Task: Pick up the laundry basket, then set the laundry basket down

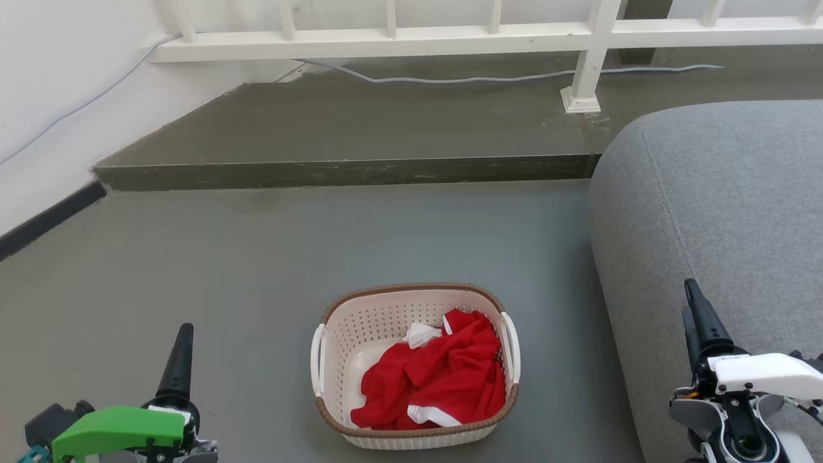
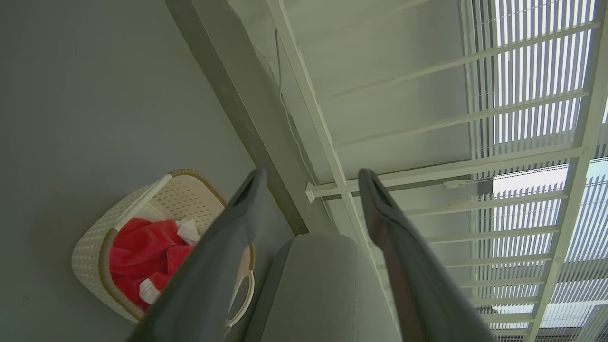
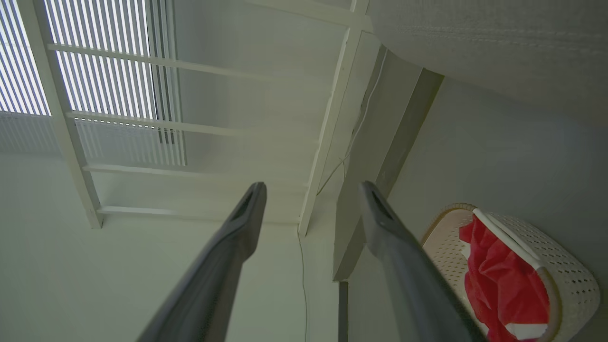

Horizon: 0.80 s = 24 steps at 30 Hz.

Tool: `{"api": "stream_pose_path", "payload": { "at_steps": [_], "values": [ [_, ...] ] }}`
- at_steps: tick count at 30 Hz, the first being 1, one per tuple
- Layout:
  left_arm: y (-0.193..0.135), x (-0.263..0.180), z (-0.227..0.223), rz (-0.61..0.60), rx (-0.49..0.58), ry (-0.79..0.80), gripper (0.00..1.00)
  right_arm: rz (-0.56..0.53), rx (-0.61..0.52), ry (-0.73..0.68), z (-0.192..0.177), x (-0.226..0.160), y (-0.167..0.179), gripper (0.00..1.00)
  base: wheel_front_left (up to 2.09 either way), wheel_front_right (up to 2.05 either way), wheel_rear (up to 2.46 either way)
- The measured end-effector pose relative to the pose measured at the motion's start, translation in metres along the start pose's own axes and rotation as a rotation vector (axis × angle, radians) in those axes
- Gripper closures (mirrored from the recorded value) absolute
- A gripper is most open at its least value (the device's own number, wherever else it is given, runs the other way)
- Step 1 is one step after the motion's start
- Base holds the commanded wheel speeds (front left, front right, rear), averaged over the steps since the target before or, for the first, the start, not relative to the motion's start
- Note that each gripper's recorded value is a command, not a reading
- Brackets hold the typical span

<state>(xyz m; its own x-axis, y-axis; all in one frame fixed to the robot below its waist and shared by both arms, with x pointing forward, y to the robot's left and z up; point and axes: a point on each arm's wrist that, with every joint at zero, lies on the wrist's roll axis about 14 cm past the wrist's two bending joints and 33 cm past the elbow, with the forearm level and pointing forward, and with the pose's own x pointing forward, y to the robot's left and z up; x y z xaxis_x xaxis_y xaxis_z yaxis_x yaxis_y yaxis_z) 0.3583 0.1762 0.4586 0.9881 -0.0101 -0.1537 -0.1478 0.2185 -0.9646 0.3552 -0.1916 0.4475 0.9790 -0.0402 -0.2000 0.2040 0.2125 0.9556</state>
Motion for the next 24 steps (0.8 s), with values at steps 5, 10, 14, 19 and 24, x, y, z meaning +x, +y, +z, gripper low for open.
{"api": "stream_pose_path", "payload": {
  "at_steps": [5,10,14,19,24],
  "values": [
    [-0.009,0.002,0.0,-0.025,0.119,0.0,0.0,0.01,-0.107,0.007,-0.004,0.001,0.006,0.0,0.0,0.0,0.0],
    [-0.018,0.003,-0.006,-0.045,0.245,0.014,0.0,0.023,-0.212,0.019,-0.01,0.002,0.012,0.0,0.0,0.0,0.0],
    [-0.022,0.003,-0.011,-0.059,0.339,0.021,0.0,0.035,-0.294,0.027,-0.016,0.003,0.017,0.0,0.0,0.0,0.0],
    [-0.027,0.004,-0.015,-0.073,0.428,0.024,0.0,0.049,-0.369,0.032,-0.021,0.003,0.021,0.0,0.0,0.0,0.0],
    [-0.033,0.004,-0.02,-0.089,0.543,0.02,0.0,0.055,-0.458,0.034,-0.027,0.003,0.024,0.0,0.0,0.0,0.0]
  ]
}}
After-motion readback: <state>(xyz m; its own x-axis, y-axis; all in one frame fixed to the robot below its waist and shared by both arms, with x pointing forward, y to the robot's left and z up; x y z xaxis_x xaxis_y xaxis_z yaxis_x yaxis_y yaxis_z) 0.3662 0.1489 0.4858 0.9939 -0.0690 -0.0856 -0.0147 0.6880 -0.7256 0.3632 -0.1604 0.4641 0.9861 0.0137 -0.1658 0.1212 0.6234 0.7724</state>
